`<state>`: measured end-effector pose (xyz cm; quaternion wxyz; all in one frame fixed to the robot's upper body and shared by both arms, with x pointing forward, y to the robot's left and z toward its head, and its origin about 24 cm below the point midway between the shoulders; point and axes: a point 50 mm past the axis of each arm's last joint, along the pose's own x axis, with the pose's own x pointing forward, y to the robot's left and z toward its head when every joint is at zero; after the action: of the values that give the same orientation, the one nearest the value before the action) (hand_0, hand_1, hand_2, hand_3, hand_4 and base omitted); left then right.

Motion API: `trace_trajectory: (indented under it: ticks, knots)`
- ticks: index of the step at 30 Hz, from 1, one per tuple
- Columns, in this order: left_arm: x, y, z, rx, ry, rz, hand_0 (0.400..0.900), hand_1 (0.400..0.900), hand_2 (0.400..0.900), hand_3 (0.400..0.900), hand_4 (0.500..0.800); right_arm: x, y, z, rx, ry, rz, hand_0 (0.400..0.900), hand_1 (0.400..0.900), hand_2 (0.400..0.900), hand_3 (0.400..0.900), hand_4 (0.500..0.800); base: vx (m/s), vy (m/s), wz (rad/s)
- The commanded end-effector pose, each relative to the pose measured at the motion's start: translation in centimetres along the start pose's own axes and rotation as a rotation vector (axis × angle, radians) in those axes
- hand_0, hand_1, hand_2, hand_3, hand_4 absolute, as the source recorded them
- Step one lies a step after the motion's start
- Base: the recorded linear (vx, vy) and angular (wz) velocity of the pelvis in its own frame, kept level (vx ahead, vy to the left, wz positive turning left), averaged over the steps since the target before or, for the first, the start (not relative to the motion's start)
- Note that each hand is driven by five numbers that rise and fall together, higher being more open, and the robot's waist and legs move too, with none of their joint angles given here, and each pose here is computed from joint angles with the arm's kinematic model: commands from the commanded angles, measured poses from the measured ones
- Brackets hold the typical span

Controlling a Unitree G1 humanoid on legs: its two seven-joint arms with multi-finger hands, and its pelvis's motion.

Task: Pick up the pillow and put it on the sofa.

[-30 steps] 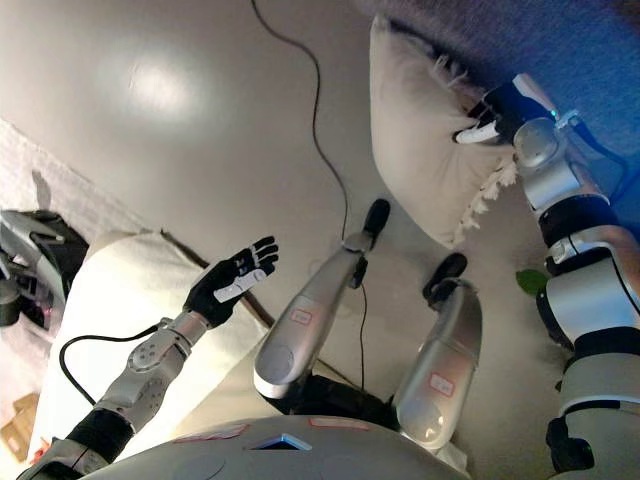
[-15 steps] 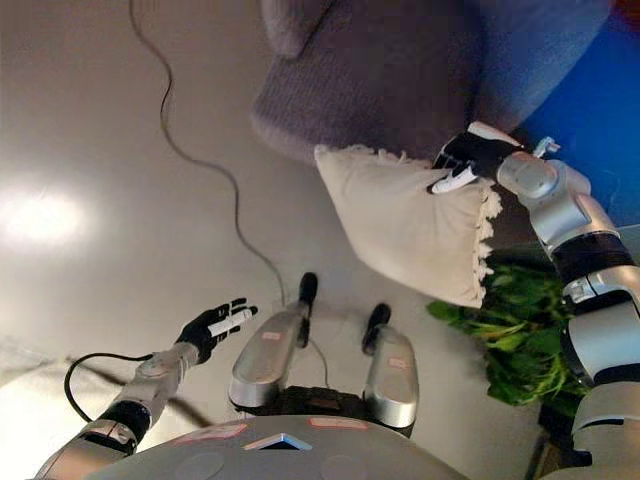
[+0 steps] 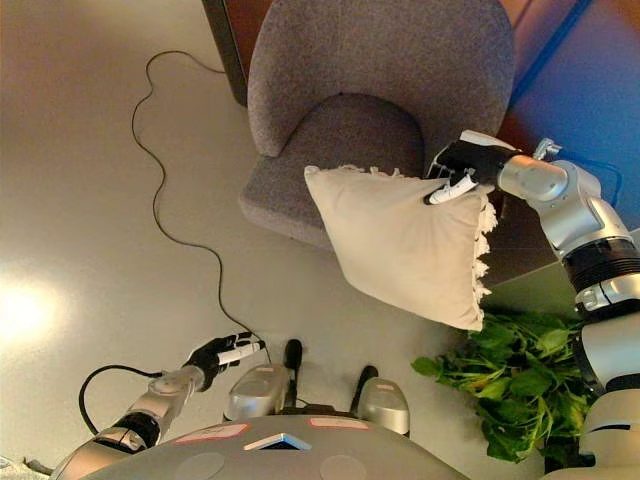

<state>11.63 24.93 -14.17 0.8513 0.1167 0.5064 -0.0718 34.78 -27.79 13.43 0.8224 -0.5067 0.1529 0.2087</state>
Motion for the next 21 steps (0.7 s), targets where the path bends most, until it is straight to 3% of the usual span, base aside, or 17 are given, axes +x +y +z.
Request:
trace_trajectory:
  ticks: [1,5,13,21]
  knots:
    - [-0.4,-0.2,-1.9,0.07,0.07,-0.017,0.9,0.9,0.9,0.9,0.8,-4.1,-10.5,4.4,0.041,-0.188,-0.372,0.4,0.4,0.4,0.4,0.5,0.049,0.038,0.09]
    - [-0.9,0.3,-3.1,0.09,0.118,-0.007,0.9,0.9,0.9,0.9,0.8,-4.4,-11.5,4.4,0.056,-0.165,-0.376,0.4,0.4,0.4,0.4,0.5,0.104,-0.086,0.22]
    - [-1.4,3.1,-2.7,0.091,0.124,0.074,0.9,0.9,0.9,0.9,0.8,-5.1,-13.7,4.0,0.148,-0.142,-0.445,0.4,0.4,0.4,0.4,0.5,0.099,-0.339,0.25]
    - [-1.4,1.2,-4.2,0.139,0.16,0.036,0.9,0.9,0.9,0.9,0.8,-7.4,-15.6,1.9,0.201,-0.033,-0.498,0.4,0.4,0.4,0.4,0.5,0.127,-0.135,0.15]
